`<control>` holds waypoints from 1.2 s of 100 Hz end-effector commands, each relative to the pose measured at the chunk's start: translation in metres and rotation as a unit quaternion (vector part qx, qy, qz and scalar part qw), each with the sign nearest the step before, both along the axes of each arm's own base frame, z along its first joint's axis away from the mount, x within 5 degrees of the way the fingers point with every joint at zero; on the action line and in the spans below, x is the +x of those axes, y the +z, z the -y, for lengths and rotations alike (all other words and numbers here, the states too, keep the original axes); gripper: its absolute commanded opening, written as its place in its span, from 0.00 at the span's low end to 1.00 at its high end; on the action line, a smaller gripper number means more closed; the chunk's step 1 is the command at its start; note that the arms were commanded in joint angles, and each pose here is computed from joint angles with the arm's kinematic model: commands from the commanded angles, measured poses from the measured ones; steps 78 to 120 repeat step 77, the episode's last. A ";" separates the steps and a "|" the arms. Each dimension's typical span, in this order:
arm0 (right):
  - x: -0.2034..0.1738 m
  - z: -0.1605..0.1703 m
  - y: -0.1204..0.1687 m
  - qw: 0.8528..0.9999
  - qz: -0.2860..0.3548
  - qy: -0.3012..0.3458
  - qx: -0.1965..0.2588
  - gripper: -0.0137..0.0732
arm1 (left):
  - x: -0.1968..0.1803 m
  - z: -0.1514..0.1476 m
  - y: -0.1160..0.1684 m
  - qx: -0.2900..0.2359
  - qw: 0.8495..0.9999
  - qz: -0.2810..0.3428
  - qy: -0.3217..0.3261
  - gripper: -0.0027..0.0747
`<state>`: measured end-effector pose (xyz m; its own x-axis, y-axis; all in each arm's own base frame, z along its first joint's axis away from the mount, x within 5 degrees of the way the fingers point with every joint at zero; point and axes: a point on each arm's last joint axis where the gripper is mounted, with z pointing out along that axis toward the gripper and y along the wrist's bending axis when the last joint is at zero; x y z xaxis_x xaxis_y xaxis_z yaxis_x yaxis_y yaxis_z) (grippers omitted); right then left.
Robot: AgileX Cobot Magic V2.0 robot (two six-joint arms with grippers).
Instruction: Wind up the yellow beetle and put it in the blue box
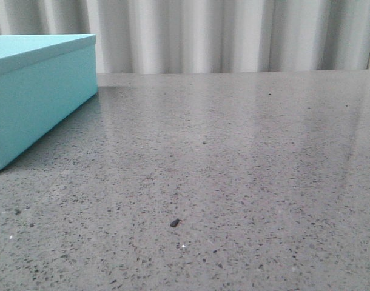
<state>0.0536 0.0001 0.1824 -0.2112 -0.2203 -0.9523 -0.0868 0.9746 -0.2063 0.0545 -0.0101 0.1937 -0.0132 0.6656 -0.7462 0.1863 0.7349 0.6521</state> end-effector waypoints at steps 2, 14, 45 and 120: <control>0.000 0.000 -0.007 1.000 0.004 0.002 -0.003 0.11 | 0.000 -0.002 -0.002 -0.012 0.999 0.034 0.015 0.01; 0.000 0.000 -0.007 1.000 0.005 0.002 -0.003 0.11 | 0.000 -0.002 -0.002 -0.012 0.999 0.034 0.015 0.01; 0.000 0.000 -0.006 1.000 0.007 0.004 -0.003 0.11 | 0.000 -0.002 -0.002 -0.012 0.999 0.034 0.015 0.01; 0.000 0.000 -0.006 1.000 0.007 0.004 -0.003 0.11 | 0.000 -0.002 -0.002 -0.012 0.999 0.034 0.015 0.01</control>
